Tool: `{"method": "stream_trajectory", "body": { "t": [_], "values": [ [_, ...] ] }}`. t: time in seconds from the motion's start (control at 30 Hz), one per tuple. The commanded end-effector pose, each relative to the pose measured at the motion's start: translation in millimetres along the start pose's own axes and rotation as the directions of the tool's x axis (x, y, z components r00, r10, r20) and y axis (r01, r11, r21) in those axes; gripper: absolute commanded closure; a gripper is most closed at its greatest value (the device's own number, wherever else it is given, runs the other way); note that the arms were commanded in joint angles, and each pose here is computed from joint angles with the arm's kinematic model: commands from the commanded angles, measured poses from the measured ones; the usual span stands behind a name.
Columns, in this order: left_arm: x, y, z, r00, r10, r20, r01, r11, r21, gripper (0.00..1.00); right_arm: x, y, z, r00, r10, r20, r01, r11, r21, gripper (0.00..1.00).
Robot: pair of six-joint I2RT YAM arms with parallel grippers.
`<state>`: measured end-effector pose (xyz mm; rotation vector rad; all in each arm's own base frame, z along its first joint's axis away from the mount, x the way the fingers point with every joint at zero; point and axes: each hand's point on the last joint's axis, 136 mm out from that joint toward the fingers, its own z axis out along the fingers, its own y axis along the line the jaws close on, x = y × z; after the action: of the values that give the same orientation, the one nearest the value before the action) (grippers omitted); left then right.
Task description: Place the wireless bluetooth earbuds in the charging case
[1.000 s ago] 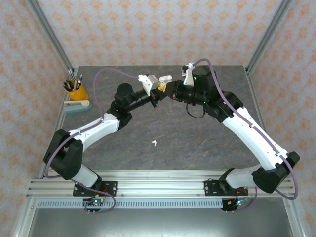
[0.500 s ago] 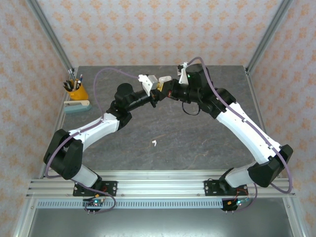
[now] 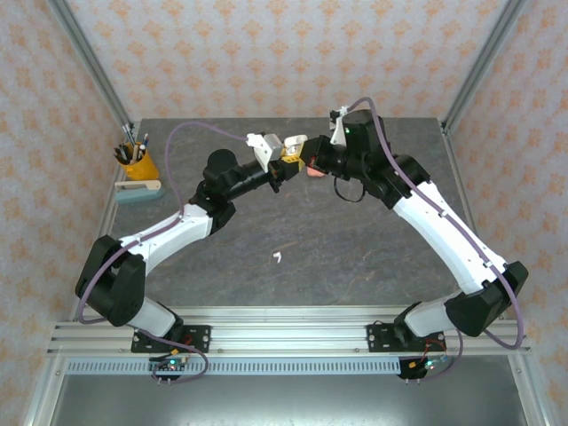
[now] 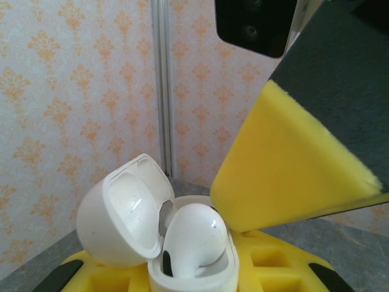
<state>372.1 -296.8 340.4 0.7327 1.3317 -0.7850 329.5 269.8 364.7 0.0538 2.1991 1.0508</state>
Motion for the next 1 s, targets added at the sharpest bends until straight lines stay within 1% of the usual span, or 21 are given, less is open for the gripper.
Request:
{"method": "stream_trajectory", "body": {
  "t": [0.0, 0.1, 0.23, 0.33, 0.47, 0.57, 0.67, 0.8, 0.83, 0.9, 0.97],
  "values": [
    [-20.9, -7.2, -7.0, 0.997, 0.047, 0.053, -0.048, 0.999, 0.022, 1.0, -7.9, 3.3, -5.9, 1.0, -0.014, 0.028, 0.014, 1.0, -0.003, 0.96],
    [-20.0, -7.4, -6.8, 0.998, 0.047, 0.049, -0.048, 0.999, 0.021, 1.0, -8.1, 6.5, -9.5, 0.999, -0.014, 0.028, 0.015, 1.0, -0.017, 0.96],
    [-15.1, -5.8, -7.6, 0.998, 0.042, 0.041, -0.042, 0.999, 0.011, 1.0, -12.4, 11.2, -24.8, 0.998, -0.018, 0.058, 0.02, 0.999, -0.026, 0.96],
    [-10.2, 1.2, -9.7, 0.999, 0.046, 0.029, -0.045, 0.999, -0.03, 1.0, -12.7, 10.1, -38.8, 0.997, -0.025, 0.079, 0.026, 1.0, -0.015, 0.96],
    [-4.0, 11.7, -17.3, 0.999, 0.049, 0.02, -0.047, 0.994, -0.096, 1.0, -2.3, -3.8, -47.9, 0.997, -0.021, 0.078, 0.019, 1.0, 0.024, 0.95],
    [-2.0, 20.8, -27.0, 0.998, 0.053, 0.022, -0.049, 0.987, -0.155, 1.0, 11.2, -26.1, -45.7, 0.998, -0.014, 0.061, 0.009, 0.996, 0.087, 0.92],
    [-1.6, 29.0, -38.9, 0.998, 0.058, 0.021, -0.053, 0.975, -0.214, 1.0, 33.6, -57.8, -34.4, 1.0, 0.007, 0.012, -0.009, 0.986, 0.166, 0.83],
    [-1.6, 39.0, -59.5, 0.997, 0.07, 0.02, -0.061, 0.953, -0.296, 1.0, 75.1, -104.8, -8.2, 0.995, 0.056, -0.082, -0.031, 0.962, 0.271, 0.62],
    [-1.7, 40.9, -65.2, 0.997, 0.073, 0.021, -0.062, 0.948, -0.313, 1.0, 87.4, -116.4, -0.8, 0.992, 0.061, -0.111, -0.026, 0.954, 0.298, 0.57],
    [-0.1, 44.9, -75.4, 0.997, 0.073, 0.022, -0.061, 0.937, -0.345, 1.0, 110.7, -136.3, 11.8, 0.984, 0.073, -0.163, -0.011, 0.935, 0.355, 0.5],
    [1.2, 48.5, -85.1, 0.997, 0.073, 0.024, -0.058, 0.925, -0.377, 1.0, 132.3, -148.1, 22.9, 0.975, 0.066, -0.214, 0.024, 0.919, 0.393, 0.44]
  ]
}}
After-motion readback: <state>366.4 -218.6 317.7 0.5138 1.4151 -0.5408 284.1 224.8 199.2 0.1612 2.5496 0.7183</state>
